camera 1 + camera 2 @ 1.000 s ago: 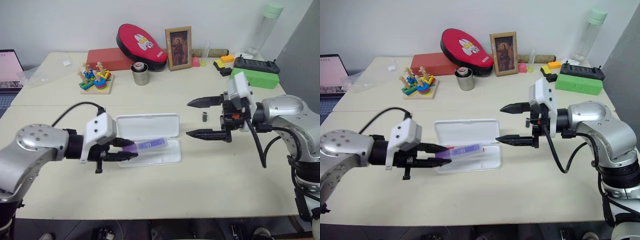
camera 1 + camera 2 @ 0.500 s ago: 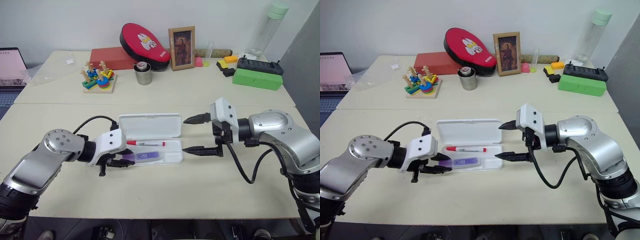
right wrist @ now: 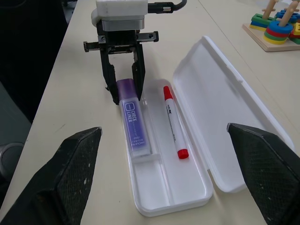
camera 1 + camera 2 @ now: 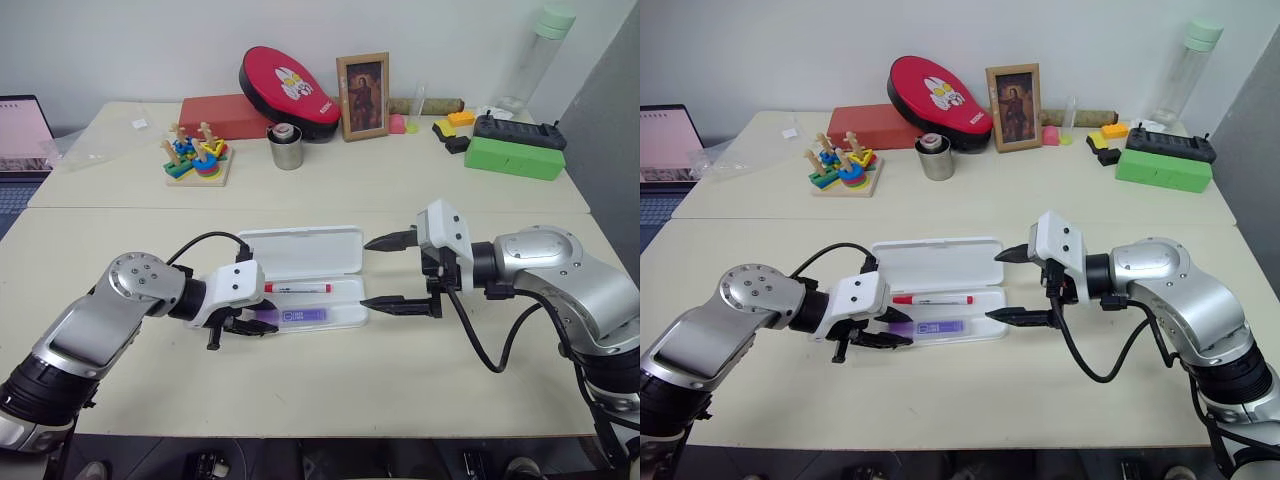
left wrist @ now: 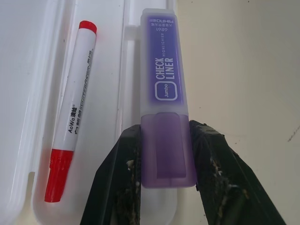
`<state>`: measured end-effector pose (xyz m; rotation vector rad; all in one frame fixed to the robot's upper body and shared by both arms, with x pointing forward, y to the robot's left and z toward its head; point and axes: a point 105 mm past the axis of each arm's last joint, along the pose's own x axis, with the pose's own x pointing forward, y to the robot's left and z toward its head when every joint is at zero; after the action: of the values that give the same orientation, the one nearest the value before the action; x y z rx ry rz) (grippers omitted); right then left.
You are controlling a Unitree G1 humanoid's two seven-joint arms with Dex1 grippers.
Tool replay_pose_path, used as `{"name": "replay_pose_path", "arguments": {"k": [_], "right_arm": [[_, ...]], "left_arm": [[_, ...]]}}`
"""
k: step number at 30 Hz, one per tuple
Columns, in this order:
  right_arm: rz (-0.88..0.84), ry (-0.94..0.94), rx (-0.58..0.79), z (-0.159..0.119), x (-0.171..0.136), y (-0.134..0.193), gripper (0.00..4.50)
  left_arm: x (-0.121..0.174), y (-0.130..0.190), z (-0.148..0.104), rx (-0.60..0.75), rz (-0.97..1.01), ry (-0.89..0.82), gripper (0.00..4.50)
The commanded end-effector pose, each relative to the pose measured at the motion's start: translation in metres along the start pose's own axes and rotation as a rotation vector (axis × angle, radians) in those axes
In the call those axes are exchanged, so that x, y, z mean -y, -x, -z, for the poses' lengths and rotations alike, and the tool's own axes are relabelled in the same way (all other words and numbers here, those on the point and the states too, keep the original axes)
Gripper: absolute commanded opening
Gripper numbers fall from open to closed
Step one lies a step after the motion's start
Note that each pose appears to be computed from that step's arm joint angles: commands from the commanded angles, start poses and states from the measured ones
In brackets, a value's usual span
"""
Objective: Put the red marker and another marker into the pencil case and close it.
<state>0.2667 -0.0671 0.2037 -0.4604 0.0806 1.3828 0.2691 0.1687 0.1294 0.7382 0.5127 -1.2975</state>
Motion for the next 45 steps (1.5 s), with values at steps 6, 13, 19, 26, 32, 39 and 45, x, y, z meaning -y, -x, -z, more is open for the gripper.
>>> {"name": "replay_pose_path", "arguments": {"k": [6, 13, 19, 26, 32, 39, 45], "right_arm": [[0.013, 0.032, 0.023, -0.008, -0.001, 0.002, 4.50], [0.009, 0.032, 0.022, -0.007, -0.001, 0.002, 4.50], [0.007, 0.033, 0.022, -0.008, -0.001, 0.001, 4.50], [0.009, 0.032, 0.020, -0.007, 0.000, 0.002, 4.50], [0.016, 0.033, 0.021, -0.007, 0.001, 0.002, 4.50], [0.153, -0.027, -0.011, 0.005, 0.022, 0.006, 4.50], [0.566, -0.236, -0.160, 0.057, 0.081, 0.019, 4.50]], "left_arm": [[-0.008, 0.009, 0.004, -0.038, -0.044, -0.016, 1.19], [-0.011, 0.013, 0.005, -0.031, -0.062, 0.001, 1.19], [-0.010, 0.010, 0.004, -0.016, -0.049, 0.005, 1.19], [-0.012, 0.008, 0.002, -0.003, -0.040, 0.015, 1.89], [-0.015, 0.007, 0.001, 0.007, -0.048, 0.017, 3.02], [-0.018, 0.007, -0.019, 0.119, -0.080, 0.016, 4.30], [-0.028, 0.001, -0.068, 0.387, -0.186, 0.017, 4.47]]}}
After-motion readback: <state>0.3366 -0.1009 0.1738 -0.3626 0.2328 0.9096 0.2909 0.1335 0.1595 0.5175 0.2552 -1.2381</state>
